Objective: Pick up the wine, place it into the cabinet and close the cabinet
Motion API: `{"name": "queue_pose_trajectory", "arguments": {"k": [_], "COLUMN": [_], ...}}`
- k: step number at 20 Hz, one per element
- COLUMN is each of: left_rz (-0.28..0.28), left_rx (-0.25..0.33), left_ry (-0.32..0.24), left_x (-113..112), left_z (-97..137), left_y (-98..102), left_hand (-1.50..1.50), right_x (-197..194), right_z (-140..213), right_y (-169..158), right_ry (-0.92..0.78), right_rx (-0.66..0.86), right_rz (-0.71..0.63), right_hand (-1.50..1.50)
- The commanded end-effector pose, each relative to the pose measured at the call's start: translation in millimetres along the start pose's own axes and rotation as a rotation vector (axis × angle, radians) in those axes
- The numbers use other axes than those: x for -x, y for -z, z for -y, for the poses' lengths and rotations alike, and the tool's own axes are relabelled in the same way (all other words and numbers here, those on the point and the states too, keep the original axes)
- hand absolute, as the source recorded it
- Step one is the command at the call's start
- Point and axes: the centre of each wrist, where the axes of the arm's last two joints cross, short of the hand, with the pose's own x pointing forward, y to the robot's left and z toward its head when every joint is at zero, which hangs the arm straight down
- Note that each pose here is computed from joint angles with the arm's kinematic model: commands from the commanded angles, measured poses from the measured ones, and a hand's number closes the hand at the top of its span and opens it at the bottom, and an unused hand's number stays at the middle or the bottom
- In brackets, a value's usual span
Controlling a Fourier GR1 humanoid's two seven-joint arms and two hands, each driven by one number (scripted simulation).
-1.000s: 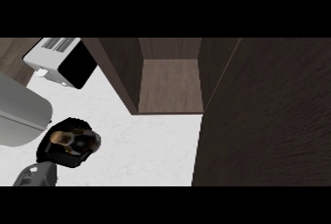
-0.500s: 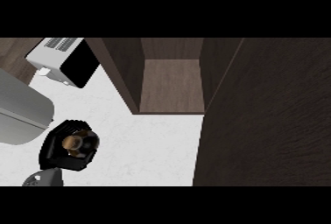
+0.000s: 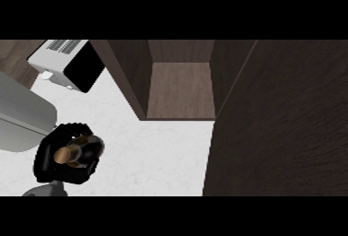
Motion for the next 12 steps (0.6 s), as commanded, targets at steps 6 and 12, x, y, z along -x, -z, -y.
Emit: {"name": "queue_pose_trajectory", "arguments": {"k": [6,12], "left_rz": [-0.001,-0.007], "left_rx": [0.073,0.098], "left_ry": [-0.082,-0.056], "left_x": [-62,-92], "left_z": [43,101], "left_y": [18,46], "left_hand": [1.5,1.5], "right_x": [-23,-10], "right_z": [10,-1], "right_y": [-21,-8], "right_ry": [0.017,0.056], "right_rx": [-0.028,-0.033], "right_rz": [0.048,0.044], "right_hand": [-1.5,-1.5]}}
